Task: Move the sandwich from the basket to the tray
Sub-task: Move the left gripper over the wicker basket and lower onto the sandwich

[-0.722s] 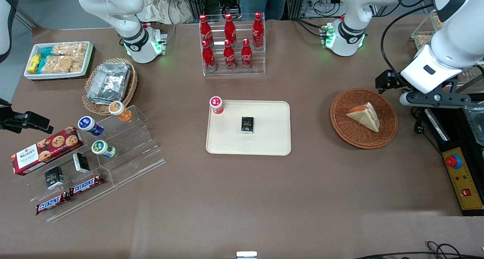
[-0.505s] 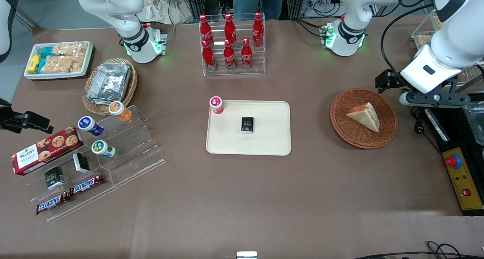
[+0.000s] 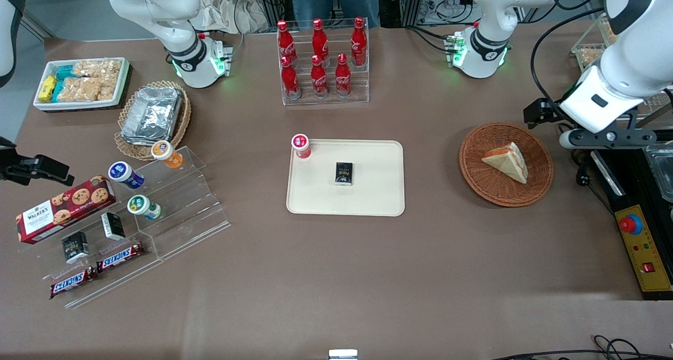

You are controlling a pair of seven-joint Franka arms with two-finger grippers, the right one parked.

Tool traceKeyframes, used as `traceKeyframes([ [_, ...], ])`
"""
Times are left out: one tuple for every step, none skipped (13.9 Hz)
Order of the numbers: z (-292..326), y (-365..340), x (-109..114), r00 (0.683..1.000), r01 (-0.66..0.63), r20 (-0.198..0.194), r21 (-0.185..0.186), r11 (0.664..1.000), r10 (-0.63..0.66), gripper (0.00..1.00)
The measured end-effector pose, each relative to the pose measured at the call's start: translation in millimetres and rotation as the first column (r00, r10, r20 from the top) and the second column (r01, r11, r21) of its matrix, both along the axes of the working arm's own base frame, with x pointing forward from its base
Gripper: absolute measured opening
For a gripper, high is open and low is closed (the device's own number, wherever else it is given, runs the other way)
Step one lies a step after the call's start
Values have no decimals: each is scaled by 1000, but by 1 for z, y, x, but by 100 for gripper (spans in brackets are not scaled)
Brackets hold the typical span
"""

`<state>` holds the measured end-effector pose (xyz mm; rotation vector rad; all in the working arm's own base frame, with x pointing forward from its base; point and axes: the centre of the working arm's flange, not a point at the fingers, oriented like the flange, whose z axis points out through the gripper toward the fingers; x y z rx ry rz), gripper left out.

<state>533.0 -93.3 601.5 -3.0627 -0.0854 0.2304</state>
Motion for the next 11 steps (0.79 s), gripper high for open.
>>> traceKeyframes([
  [-3, 0, -5, 999, -46, 1, 9, 999, 46, 100],
  [-5, 1, -10, 997, -76, 15, 12, 997, 76, 100],
  [-9, 3, -17, 994, -103, 48, 8, 995, 103, 100],
  [-14, 10, -27, 987, -137, 83, -8, 991, 137, 100],
  [-22, 21, -41, 979, -172, 107, -31, 985, 174, 100],
  [-33, 32, -59, 972, -200, 120, -43, 979, 204, 100],
  [-45, 41, -76, 964, -230, 124, -46, 972, 234, 100],
  [-57, 47, -87, 956, -262, 126, -45, 964, 265, 100],
  [-71, 52, -93, 947, -295, 122, -43, 955, 298, 100],
  [-84, 54, -94, 936, -329, 117, -40, 944, 331, 100],
  [-97, 55, -92, 926, -358, 113, -37, 933, 360, 100],
])
